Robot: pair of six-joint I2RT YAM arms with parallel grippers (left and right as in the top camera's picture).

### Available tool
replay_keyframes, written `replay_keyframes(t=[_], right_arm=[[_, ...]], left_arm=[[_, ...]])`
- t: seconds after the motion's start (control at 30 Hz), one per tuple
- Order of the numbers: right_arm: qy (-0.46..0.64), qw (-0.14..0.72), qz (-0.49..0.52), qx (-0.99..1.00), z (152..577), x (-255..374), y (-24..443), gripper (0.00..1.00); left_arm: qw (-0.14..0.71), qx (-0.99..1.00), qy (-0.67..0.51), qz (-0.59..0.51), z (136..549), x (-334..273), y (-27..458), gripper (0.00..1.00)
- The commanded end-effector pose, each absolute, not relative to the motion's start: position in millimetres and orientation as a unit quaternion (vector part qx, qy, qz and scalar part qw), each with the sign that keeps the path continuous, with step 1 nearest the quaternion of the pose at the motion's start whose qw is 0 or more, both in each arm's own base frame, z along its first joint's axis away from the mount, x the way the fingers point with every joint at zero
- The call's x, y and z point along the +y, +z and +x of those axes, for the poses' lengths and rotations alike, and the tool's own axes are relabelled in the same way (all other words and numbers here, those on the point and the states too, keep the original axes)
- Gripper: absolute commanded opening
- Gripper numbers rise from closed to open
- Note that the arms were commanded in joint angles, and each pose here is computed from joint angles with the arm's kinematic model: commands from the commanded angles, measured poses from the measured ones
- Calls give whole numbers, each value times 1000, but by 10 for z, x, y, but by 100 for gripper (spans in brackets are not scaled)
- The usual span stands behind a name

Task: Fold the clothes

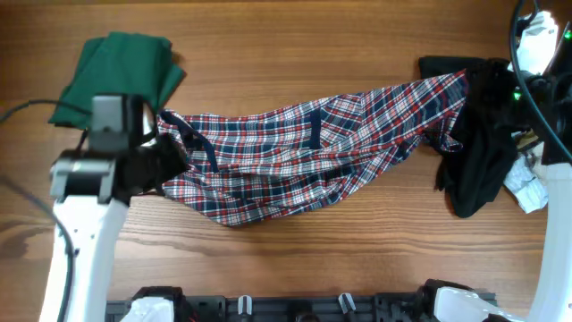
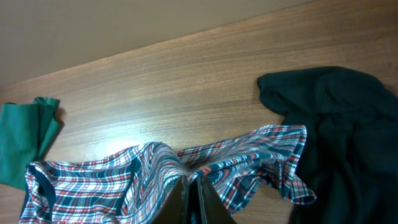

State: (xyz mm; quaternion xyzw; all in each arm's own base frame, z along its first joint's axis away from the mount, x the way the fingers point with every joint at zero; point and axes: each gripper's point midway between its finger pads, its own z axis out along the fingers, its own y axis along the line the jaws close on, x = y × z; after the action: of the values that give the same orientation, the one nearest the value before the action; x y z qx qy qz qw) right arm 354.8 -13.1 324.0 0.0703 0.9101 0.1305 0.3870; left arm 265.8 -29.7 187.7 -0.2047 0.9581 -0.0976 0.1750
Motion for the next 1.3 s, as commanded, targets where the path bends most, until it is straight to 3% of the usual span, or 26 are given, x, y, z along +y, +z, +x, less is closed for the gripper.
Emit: replay_keyframes(t=[0.0, 0.13, 0.33, 0.53, 0.93, 1.03, 1.17, 1.27], right_arm=[[132, 392, 55, 909, 3550, -97, 3298, 4], [131, 390, 52, 910, 3544, -95, 3292, 4], [128, 389, 45, 911, 3534, -93, 3282, 4], [124, 382, 35, 915, 3503, -88, 3250, 4], [124, 382, 35, 915, 3502, -88, 3249, 4], [124, 384, 35, 915, 3510, -90, 3257, 4], [123, 385, 34, 914, 3514, -90, 3261, 4], [123, 384, 34, 914, 3512, -90, 3259, 4]], left_arm=[[111, 972, -127, -162, 2672, -534, 1395, 48], [111, 967, -180, -140, 2845, -729, 994, 49], [148, 966, -183, -111, 3053, -742, 791, 52], [120, 974, -149, -120, 3056, -647, 381, 52], [148, 968, -167, -113, 3283, -709, 263, 52], [152, 962, -202, -106, 3322, -824, 320, 45], [145, 957, -229, -101, 3301, -913, 351, 22], [138, 958, -229, -102, 3268, -917, 339, 20]])
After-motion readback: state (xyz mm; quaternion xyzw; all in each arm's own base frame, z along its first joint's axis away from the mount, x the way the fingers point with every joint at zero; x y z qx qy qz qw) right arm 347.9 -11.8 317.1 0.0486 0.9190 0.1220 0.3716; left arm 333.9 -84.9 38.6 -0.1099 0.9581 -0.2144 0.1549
